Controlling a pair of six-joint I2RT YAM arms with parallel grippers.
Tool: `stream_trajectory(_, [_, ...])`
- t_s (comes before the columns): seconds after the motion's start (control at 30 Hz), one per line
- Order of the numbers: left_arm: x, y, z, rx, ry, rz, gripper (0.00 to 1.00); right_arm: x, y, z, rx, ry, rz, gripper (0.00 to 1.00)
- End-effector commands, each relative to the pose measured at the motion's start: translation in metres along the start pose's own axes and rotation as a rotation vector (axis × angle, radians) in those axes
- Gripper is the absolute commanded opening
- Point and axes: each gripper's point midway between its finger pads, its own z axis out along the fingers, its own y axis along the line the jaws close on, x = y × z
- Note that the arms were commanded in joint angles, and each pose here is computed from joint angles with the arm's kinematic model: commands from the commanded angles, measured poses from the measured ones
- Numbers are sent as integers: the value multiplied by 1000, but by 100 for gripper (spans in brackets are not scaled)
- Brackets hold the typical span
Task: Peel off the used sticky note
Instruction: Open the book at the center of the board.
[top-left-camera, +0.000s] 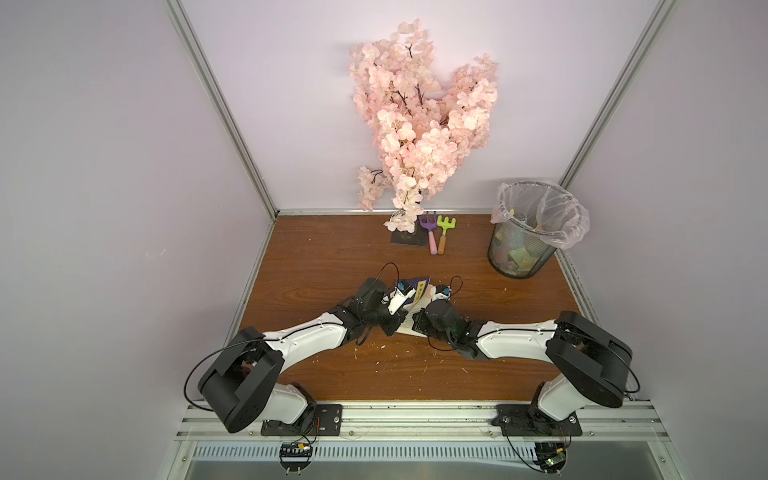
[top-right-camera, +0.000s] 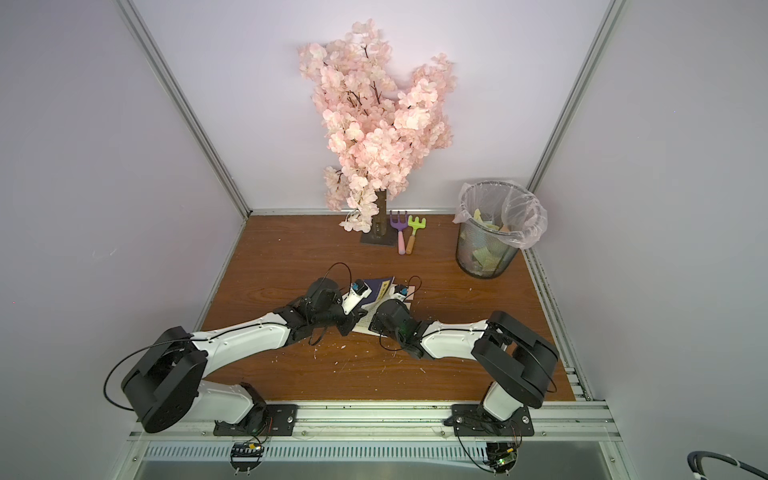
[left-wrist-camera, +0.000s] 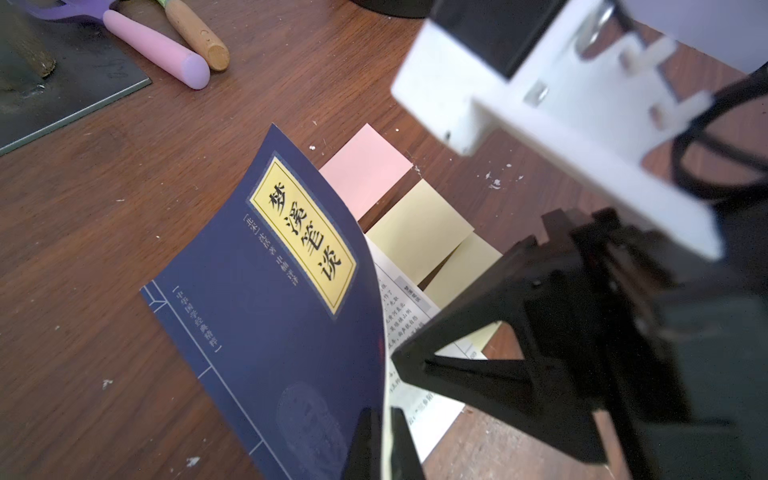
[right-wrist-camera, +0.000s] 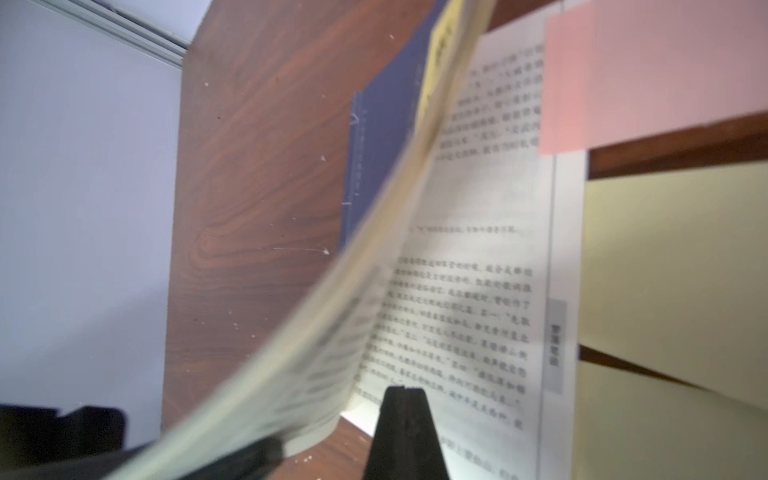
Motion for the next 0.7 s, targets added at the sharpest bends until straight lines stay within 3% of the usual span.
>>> stream_trajectory(0.0, [-6, 7, -6, -3, -34, -26, 2, 5, -5, 6, -26, 4, 41, 0])
stream_trajectory(0.23, [-1, 10, -12, 2, -30, 6, 2, 26, -28, 23, 10, 70, 76, 0])
stream_trajectory(0.67, [21, 83, -37, -173, -36, -106, 1, 35, -26, 31, 13, 107, 81, 0])
